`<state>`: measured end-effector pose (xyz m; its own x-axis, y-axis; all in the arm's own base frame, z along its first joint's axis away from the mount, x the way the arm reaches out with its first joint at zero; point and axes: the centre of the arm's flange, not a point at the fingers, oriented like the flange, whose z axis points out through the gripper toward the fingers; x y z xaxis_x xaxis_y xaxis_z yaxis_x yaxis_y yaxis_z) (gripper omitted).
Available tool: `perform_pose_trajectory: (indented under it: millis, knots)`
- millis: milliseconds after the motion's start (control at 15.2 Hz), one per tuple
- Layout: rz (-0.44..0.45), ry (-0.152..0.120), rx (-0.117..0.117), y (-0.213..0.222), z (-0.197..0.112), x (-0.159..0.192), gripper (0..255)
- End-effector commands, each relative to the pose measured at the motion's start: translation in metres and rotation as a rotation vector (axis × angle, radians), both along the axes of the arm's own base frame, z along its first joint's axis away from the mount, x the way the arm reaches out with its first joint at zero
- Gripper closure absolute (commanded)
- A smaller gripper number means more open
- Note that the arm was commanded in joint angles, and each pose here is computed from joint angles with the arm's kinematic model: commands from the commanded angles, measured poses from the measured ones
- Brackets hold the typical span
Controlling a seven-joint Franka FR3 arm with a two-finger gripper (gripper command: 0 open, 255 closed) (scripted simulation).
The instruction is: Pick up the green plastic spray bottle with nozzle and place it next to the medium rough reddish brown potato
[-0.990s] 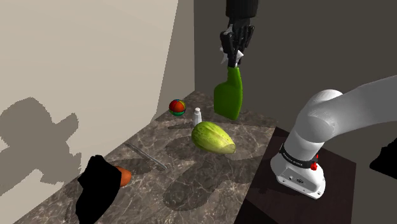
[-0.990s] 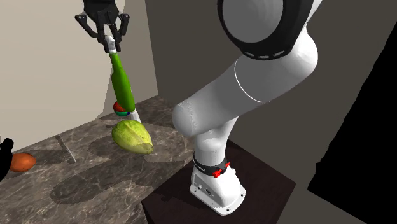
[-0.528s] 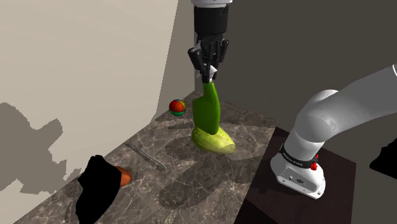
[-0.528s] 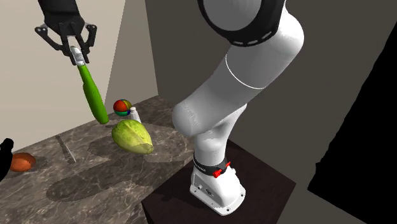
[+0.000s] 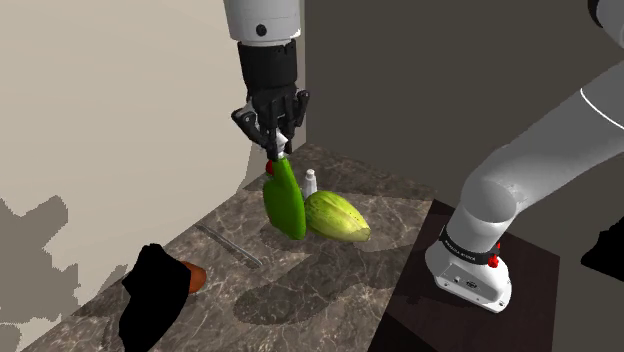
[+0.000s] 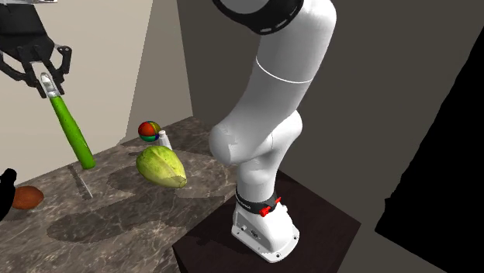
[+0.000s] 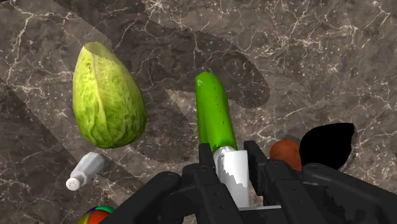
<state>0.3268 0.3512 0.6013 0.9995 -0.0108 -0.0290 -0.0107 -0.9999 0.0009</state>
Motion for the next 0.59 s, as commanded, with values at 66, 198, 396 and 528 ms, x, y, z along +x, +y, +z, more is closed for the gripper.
perform_pose_trajectory:
  millis: [66, 198, 396, 528]
  knots:
    - [-0.002, -0.001, 0.003, 0.035, -0.011, 0.01, 255]
    - [-0.002, -0.001, 0.003, 0.059, -0.019, 0.017, 255]
    - [-0.002, -0.001, 0.003, 0.096, -0.03, 0.028, 255]
    - [-0.002, -0.001, 0.003, 0.12, -0.037, 0.035, 255]
